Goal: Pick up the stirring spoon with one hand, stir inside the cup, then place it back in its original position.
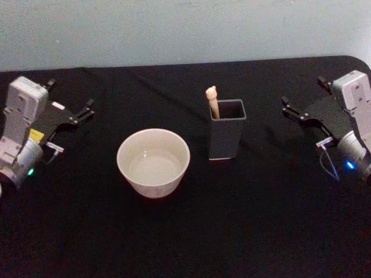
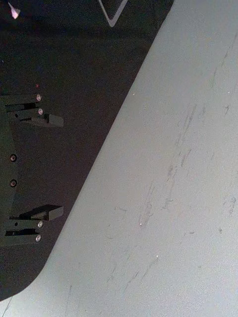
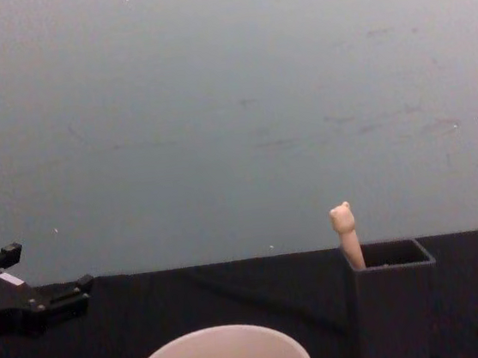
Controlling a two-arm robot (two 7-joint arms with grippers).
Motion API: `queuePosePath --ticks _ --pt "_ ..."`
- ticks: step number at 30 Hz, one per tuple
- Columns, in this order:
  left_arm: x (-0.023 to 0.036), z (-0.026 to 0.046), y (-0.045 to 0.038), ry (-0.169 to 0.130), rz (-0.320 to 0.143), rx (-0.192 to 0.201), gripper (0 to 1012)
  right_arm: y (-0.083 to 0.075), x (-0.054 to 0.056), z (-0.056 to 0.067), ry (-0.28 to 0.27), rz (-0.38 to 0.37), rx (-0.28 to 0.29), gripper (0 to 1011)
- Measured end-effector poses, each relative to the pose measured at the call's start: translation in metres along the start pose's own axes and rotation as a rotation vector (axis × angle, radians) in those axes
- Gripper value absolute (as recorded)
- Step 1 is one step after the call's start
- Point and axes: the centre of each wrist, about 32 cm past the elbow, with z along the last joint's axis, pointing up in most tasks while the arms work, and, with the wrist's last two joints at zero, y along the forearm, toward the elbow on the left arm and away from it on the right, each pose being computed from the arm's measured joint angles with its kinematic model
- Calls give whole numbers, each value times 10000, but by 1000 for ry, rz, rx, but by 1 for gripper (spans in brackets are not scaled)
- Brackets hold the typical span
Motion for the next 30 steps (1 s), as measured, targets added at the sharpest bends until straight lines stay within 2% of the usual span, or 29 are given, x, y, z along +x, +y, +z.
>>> queuePosePath --ticks 30 --pt "0 0 0 0 0 0 1001 0 0 0 0 0 0 1002"
